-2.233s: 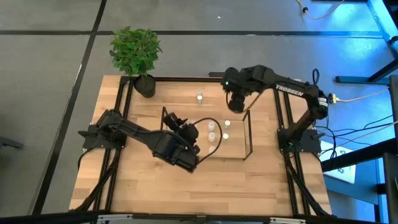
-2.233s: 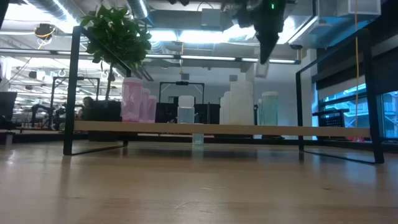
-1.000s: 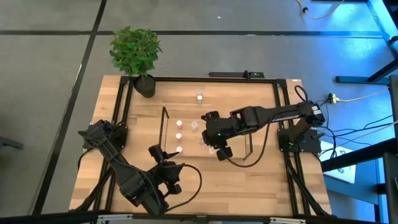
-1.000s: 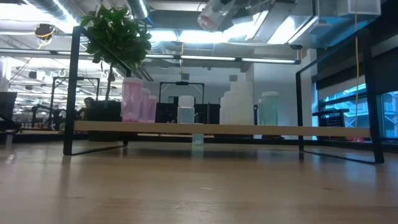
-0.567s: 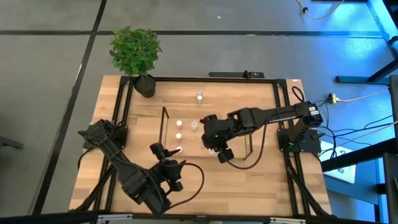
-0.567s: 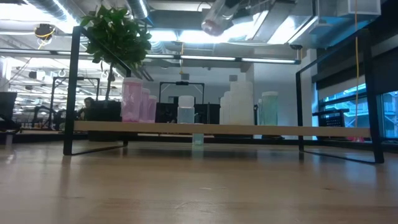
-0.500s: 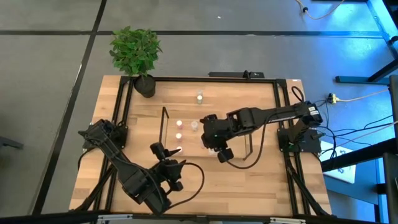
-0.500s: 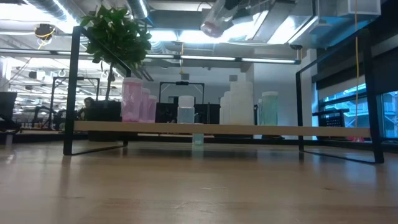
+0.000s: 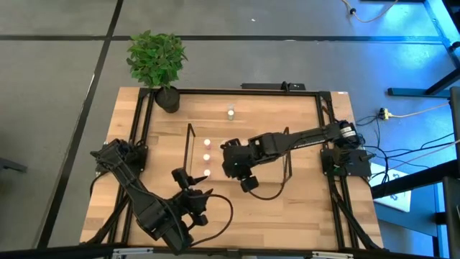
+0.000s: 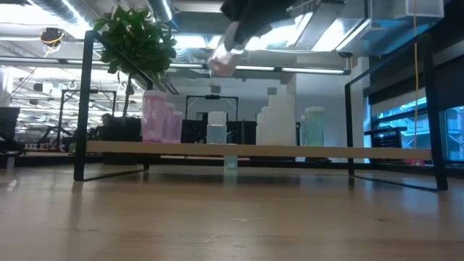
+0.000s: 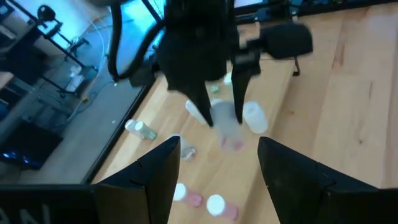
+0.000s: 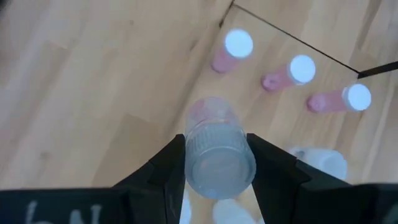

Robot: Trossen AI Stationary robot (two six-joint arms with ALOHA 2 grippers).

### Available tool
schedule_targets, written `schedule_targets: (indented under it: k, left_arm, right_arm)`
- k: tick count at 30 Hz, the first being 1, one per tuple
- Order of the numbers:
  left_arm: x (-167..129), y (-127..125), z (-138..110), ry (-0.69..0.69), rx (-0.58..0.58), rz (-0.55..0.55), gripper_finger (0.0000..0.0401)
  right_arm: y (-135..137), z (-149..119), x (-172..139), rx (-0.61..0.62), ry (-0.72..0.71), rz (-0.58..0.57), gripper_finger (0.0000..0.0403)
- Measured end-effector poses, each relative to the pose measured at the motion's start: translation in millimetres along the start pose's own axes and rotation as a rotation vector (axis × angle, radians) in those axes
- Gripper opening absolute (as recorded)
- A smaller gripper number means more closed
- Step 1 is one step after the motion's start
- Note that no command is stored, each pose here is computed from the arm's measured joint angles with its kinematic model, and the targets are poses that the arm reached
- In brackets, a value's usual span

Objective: Pick and place medicine bottles onto shelf by color
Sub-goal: Put the right transparent pill bottle on the shelf aligned with the other transparent pill bottles

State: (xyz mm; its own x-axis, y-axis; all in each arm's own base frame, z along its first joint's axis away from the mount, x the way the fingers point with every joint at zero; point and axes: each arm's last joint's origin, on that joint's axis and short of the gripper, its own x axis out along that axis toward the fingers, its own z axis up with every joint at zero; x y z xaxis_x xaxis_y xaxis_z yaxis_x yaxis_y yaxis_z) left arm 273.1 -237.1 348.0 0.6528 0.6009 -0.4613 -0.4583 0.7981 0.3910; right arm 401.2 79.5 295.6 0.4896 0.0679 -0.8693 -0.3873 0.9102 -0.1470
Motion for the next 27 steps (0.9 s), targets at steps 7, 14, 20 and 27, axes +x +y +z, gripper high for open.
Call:
schedule_targets:
  k: [7,14,20,27]
  left_arm:
    - [-0.2,2.4,2.2,-0.045,0.076,0.029,0.0209]
    - [-5.0,18.8,9.8,-0.058,0.04,0.024,0.0209]
    - [-6.9,23.0,11.9,-0.08,0.038,0.033,0.0209]
    - [1.0,27.1,16.8,-0.129,0.053,0.101,0.0209]
  right_arm:
    - [-16.1,-5.3,22.9,-0.037,0.057,-0.044,0.0152]
    - [-36.8,-13.2,34.1,-0.001,0.091,-0.059,0.0152]
    - [-41.5,-16.8,47.2,0.002,0.116,-0.045,0.0152]
    - [-43.8,-20.4,63.4,0.004,0.147,-0.032,0.0152]
